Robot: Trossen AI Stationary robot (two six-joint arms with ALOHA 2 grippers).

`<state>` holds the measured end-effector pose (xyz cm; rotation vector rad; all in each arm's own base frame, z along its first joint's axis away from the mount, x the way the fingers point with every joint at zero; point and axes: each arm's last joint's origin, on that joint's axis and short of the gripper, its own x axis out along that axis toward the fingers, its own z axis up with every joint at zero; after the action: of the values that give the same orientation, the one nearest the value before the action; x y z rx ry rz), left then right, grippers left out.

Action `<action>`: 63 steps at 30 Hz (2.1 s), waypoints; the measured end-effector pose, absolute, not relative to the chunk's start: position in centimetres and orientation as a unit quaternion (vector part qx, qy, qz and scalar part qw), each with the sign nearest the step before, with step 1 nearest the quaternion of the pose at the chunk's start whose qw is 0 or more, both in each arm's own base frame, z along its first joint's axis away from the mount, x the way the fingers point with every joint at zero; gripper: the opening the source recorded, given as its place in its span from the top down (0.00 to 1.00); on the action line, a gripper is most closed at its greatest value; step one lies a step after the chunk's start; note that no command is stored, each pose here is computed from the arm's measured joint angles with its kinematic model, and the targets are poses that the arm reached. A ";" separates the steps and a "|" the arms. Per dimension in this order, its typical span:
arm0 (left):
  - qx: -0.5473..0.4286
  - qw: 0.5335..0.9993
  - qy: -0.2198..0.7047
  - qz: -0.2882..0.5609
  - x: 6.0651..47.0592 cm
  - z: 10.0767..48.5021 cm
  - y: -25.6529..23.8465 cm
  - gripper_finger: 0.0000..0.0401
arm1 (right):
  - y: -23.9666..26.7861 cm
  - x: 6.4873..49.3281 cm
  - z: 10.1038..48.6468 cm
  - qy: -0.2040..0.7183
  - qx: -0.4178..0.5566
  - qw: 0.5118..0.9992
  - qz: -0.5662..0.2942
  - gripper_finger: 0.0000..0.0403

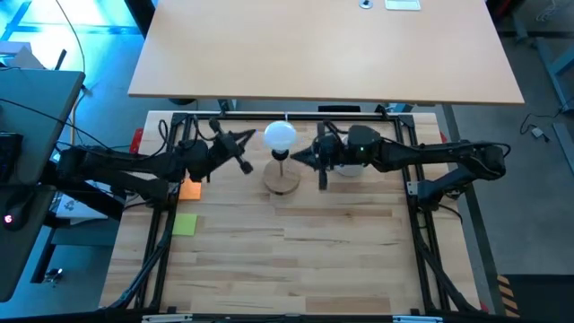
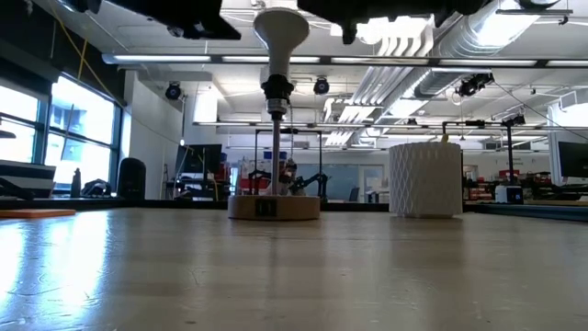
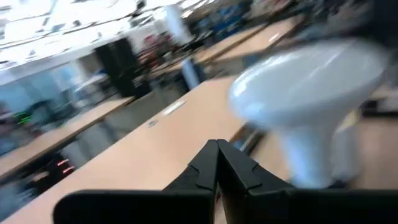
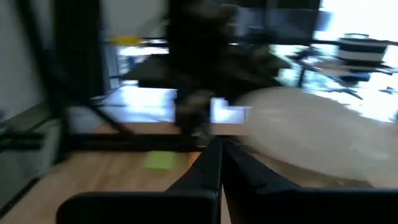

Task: Screw lightbulb
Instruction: Insert the light bulb into the brown lamp

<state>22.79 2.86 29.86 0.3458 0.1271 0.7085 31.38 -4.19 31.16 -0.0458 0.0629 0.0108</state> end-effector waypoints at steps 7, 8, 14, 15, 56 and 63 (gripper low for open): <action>0.197 0.879 0.097 0.422 21.7 30.2 3.1 1.00 | -3.8 30.5 31.8 0.042 -0.033 0.997 -0.063 1.00; 0.201 0.885 0.093 0.410 21.6 30.3 2.8 1.00 | -4.0 30.4 31.9 0.044 -0.034 0.994 -0.090 1.00; 0.212 0.922 0.069 0.317 22.0 30.4 0.5 1.00 | -5.5 29.8 31.9 0.051 -0.007 0.967 -0.251 1.00; 0.214 0.929 0.063 0.295 22.1 30.4 0.2 1.00 | -5.9 29.8 31.8 0.051 -0.006 0.961 -0.271 1.00; 0.230 0.884 0.082 0.398 24.8 28.7 1.4 1.00 | -1.9 32.1 30.8 0.034 -0.058 0.995 -0.079 1.00; 0.238 0.878 0.071 0.409 23.9 29.9 0.9 1.00 | -1.2 31.6 30.7 0.068 -0.096 0.987 -0.107 1.00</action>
<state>23.86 0.86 29.85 0.4962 0.1479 0.8536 31.57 -1.24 30.66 -0.1920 0.1373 -0.2146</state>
